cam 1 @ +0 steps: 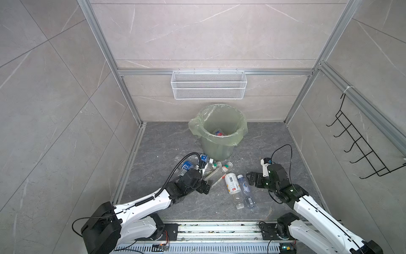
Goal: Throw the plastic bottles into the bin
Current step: 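Lower the right gripper beside the pile while the left gripper reaches the white-labelled bottle, then close the left gripper on the white-labelled bottle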
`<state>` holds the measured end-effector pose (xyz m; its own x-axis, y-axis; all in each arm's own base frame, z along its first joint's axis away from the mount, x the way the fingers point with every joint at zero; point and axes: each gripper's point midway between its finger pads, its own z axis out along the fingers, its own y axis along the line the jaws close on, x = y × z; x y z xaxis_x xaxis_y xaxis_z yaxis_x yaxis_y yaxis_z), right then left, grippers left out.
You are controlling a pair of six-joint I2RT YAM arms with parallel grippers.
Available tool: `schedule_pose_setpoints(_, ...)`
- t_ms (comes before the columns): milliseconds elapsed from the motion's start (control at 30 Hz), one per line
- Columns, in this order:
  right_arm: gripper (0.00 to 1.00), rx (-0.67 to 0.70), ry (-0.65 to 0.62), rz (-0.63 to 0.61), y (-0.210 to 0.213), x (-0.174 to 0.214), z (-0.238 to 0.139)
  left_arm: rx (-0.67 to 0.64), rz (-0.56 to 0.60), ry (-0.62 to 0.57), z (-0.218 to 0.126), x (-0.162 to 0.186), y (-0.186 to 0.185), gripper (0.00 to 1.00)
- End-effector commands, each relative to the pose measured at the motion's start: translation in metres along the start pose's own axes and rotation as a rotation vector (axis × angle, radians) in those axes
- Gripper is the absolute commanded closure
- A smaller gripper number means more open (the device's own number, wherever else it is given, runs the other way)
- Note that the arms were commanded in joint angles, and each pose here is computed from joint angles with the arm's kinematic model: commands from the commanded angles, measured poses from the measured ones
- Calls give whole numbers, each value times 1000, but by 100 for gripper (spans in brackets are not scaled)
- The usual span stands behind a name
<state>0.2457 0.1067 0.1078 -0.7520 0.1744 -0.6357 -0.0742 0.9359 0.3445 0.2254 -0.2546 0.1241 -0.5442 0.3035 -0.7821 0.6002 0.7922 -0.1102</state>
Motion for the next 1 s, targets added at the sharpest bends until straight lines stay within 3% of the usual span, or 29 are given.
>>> schedule_pose_setpoints(0,0,-20,-69,13,3,-10,-3,11,-21,-39,-1,-22,-14,2)
schedule_pose_setpoints(100,0,-27,-74,14,3,-9,-2,16,-48,-29,4,-23,-24,1)
schedule_pose_setpoints(333,0,-16,-65,20,2,-9,1,7,-246,-47,19,-27,-41,0)
schedule_pose_setpoints(767,0,13,-104,43,-5,-11,-5,52,-417,-23,39,-36,-93,0)
schedule_pose_setpoints(967,0,14,-111,47,-6,-11,-6,67,-432,30,54,-29,-117,0)
